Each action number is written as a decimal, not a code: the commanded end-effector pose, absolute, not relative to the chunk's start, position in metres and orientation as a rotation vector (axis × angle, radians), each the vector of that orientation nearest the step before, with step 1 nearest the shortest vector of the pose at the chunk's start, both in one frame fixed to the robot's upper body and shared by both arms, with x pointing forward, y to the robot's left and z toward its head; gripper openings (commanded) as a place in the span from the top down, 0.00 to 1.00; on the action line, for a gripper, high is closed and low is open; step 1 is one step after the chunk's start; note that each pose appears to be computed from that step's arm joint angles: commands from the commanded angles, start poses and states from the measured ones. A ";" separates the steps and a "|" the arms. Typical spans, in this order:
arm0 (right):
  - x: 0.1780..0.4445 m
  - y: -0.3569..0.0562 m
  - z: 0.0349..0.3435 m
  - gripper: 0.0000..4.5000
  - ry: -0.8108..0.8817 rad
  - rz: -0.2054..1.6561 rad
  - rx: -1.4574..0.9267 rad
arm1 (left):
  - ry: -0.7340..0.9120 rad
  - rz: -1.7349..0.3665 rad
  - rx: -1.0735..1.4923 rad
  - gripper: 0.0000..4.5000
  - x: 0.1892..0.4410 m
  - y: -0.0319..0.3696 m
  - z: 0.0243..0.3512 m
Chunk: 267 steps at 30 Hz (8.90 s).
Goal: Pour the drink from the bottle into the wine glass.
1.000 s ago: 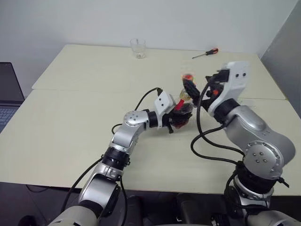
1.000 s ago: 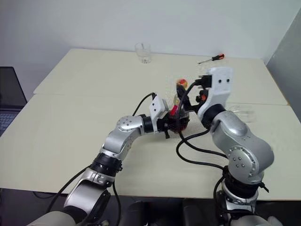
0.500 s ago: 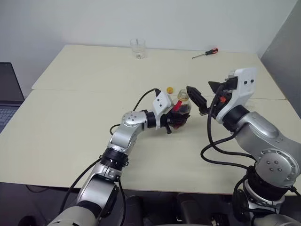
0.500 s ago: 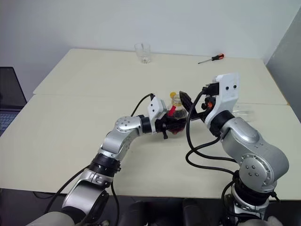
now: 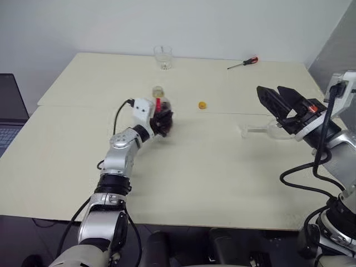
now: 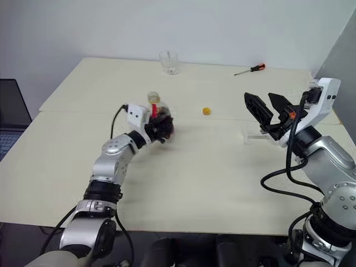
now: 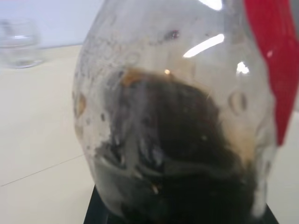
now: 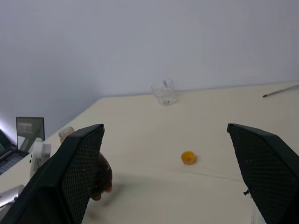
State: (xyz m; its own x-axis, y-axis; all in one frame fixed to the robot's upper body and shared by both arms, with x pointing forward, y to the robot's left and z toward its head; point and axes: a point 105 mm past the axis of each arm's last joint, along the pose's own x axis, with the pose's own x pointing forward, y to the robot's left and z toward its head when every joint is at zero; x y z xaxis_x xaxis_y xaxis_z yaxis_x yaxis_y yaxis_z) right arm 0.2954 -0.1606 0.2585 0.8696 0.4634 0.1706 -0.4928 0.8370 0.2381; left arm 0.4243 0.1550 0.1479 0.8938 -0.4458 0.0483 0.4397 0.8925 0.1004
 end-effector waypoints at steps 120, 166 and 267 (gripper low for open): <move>0.399 -0.217 0.155 0.00 0.312 -0.220 1.146 | 0.078 -1.017 0.391 0.01 0.333 0.108 0.161; 0.429 -0.043 0.185 0.96 -0.038 0.371 0.166 | 0.234 -0.914 0.344 0.00 0.311 0.147 0.145; 0.376 -0.021 0.110 0.88 -0.009 0.684 -0.074 | 0.217 -0.862 0.187 0.00 0.301 0.180 0.142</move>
State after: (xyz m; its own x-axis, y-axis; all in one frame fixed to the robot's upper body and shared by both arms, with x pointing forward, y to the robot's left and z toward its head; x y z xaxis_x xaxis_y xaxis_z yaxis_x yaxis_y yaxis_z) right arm 0.3796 -0.0233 0.1150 0.7874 0.6164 0.0040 -0.6145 0.7856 -0.0723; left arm 0.2994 0.1833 0.1317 0.6281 -0.7195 -0.2964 0.7608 0.6478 0.0398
